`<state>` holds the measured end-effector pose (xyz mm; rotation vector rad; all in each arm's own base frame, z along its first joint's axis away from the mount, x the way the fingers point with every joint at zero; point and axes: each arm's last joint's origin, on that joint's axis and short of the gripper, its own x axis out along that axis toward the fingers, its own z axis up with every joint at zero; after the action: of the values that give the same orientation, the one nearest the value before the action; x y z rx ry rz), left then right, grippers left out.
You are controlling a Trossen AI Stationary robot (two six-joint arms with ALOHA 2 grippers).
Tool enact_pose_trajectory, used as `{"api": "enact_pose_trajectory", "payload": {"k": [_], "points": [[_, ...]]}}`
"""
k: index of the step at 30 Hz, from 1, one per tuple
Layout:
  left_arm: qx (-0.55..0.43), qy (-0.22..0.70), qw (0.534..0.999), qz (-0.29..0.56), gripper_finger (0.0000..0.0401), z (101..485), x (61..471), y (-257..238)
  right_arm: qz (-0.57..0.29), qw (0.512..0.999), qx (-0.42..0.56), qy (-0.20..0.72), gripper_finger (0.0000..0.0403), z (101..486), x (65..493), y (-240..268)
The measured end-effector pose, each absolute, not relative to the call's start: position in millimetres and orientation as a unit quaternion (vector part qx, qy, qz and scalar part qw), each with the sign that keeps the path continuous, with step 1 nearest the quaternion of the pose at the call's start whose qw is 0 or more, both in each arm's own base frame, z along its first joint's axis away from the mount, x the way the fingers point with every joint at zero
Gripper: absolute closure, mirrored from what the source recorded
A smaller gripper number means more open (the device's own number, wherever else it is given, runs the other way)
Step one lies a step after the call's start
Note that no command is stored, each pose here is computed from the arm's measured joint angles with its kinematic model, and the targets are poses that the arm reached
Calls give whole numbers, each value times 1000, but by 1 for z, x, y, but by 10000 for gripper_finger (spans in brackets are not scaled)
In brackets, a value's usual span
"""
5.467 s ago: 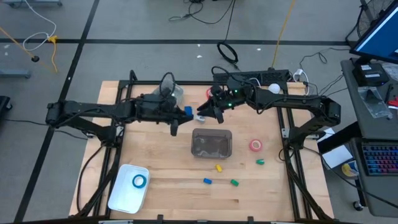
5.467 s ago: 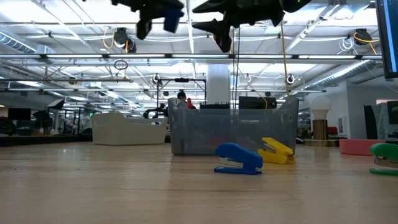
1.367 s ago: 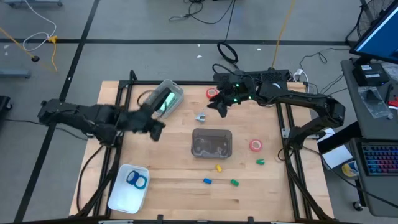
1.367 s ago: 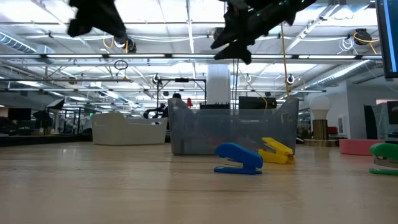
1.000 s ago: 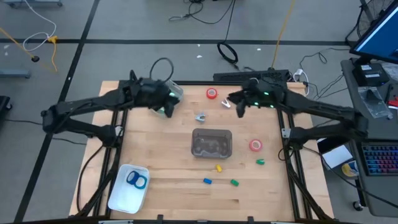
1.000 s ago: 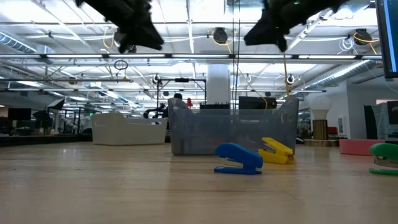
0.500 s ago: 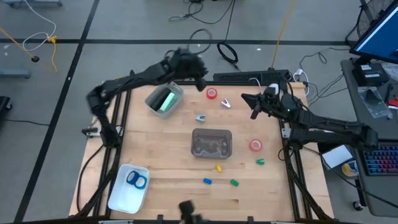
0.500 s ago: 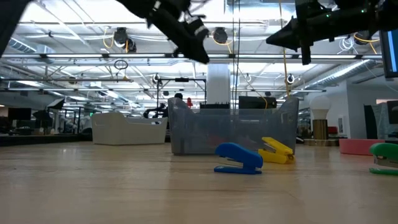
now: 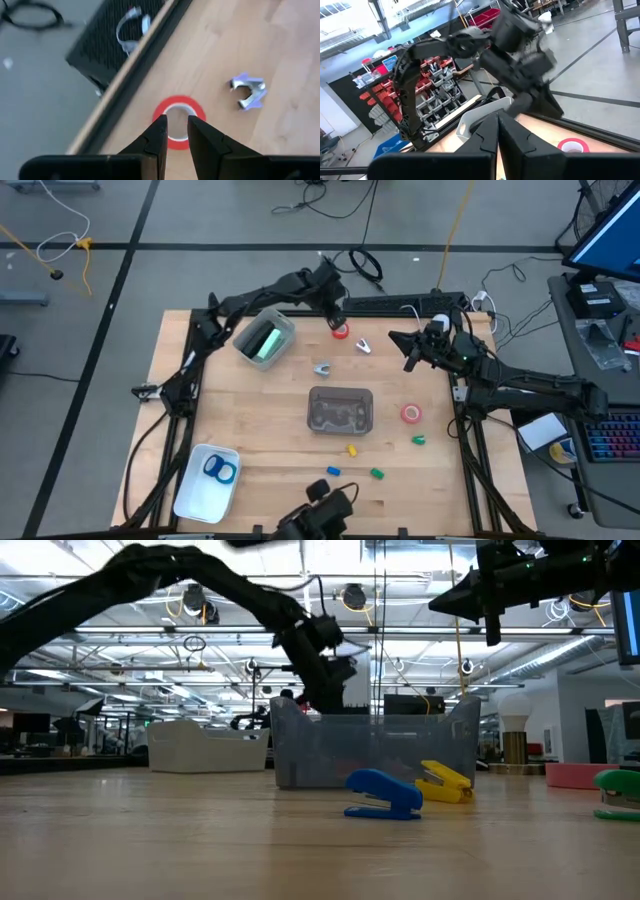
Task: Pick and place Stapler, Stapler remover, tape
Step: Put the orange tape into the white bin
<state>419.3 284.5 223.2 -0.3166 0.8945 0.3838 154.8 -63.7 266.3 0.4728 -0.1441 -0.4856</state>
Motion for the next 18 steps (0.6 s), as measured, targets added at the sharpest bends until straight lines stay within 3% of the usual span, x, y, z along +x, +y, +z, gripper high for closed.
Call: {"api": "enact_pose_trajectory", "payload": {"k": [7, 18], "points": [[-216, 422, 860, 190, 327, 200, 428, 286, -236, 938, 244, -74, 401, 266, 155, -64], [-217, 410, 864, 195, 322, 200, 429, 289, -233, 931, 268, -80, 402, 266, 155, -64]]}}
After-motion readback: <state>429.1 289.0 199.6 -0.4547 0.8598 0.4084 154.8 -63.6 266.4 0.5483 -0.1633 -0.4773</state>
